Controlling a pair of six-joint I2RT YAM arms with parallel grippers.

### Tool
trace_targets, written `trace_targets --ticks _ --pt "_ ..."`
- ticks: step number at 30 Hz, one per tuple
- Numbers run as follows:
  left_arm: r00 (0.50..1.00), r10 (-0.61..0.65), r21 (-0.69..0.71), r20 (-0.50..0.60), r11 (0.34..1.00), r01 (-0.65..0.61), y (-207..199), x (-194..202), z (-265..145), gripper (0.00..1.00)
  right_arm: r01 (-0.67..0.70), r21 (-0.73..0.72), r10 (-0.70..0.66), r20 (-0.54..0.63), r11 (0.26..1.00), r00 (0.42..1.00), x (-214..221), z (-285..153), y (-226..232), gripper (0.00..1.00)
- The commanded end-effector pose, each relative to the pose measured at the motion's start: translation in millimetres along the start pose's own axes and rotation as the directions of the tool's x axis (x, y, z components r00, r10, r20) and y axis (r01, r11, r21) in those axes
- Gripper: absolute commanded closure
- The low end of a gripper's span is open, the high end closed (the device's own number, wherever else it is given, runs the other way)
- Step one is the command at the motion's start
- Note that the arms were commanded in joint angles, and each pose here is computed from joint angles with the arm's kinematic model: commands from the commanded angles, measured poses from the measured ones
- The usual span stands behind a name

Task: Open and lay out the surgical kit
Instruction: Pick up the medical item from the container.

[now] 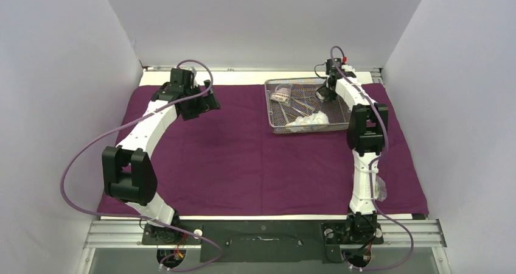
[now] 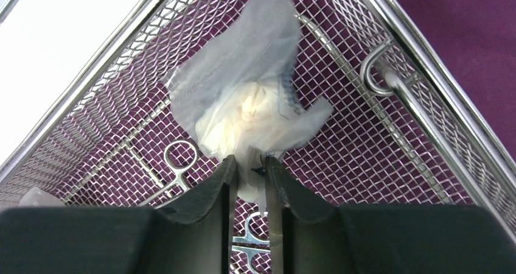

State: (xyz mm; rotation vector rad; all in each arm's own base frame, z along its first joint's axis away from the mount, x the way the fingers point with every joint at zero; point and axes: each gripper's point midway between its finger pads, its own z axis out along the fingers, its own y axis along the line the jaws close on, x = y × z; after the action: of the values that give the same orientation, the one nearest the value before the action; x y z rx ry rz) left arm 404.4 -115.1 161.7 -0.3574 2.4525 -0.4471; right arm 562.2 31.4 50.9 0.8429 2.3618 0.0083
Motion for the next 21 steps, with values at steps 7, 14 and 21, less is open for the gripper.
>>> trace_targets --ticks 7,14,21 --pt "0.998 0.005 0.034 0.062 0.999 -0.007 -4 -10 -22 0.03 0.07 -0.17 -0.065 0.037 0.983 0.997 -31 -23 18 0.95" --pt "0.998 0.004 0.046 0.068 0.999 -0.007 -3 -6 -29 0.03 0.101 -0.281 -0.078 0.092 0.954 0.993 -55 -103 33 0.95" --pt "0.994 0.001 0.085 0.106 0.996 -0.01 -9 -8 -41 0.03 0.061 -0.211 -0.065 -0.012 0.975 0.998 -33 -165 -27 0.95"
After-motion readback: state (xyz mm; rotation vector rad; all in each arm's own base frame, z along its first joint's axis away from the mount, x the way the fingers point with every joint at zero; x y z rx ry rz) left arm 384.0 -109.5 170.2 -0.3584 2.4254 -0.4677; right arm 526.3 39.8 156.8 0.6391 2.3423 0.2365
